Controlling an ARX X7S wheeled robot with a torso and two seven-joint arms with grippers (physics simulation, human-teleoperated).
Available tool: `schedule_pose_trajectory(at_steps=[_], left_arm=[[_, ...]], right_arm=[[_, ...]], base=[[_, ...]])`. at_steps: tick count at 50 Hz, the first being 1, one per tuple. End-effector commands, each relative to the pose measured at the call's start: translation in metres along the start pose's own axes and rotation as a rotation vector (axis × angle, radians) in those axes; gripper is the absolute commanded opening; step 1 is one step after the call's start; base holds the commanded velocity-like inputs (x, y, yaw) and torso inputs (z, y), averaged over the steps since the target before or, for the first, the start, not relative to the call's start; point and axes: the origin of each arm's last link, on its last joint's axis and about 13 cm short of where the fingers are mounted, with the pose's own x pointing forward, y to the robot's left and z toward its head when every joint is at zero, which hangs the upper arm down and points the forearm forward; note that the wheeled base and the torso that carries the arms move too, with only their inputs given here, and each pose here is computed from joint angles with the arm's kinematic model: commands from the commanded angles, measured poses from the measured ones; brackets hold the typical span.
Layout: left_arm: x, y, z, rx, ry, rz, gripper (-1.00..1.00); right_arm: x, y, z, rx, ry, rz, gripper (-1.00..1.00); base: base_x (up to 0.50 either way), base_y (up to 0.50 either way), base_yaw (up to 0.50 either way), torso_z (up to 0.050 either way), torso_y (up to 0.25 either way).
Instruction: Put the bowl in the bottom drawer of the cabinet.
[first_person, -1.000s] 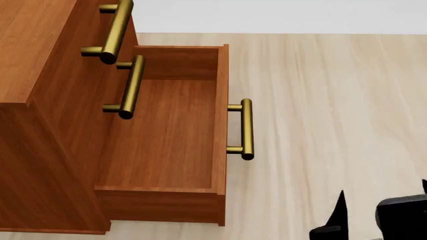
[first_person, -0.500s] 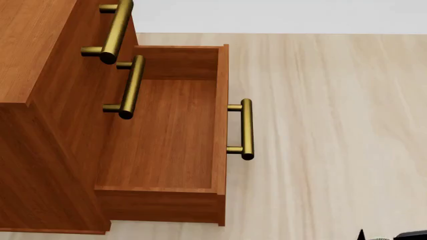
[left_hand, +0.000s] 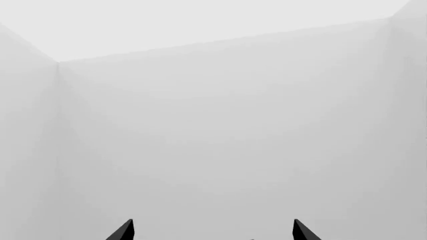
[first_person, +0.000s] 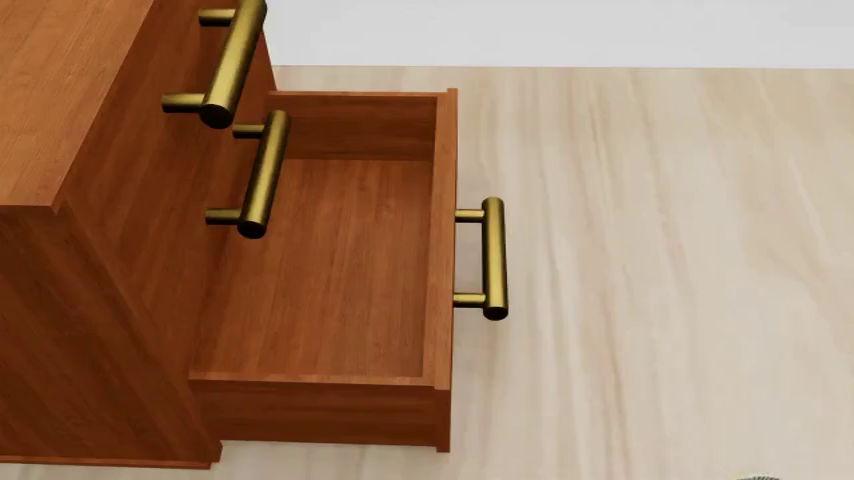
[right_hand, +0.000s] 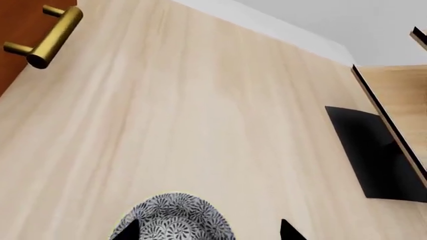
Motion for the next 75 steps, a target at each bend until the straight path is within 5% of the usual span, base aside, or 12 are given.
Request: schedule_pose_trajectory(at_steps=[1, 75], left_arm=[[0.000, -0.001, -0.001, -0.002, 0.000, -0.004, 1.00], [0.000, -0.003, -0.005, 0.008, 0.012, -0.011, 1.00]], right_arm=[[0.003, -0.003, -0.008, 0.015, 0.028, -0.011, 1.00], [0.056, -0.005, -0.052, 0.121, 0.213, -0.028, 1.00]], base=[[0.00, 0.00, 0.00, 0.000, 0.000], [0.00, 0.00, 0.00, 0.000, 0.000]])
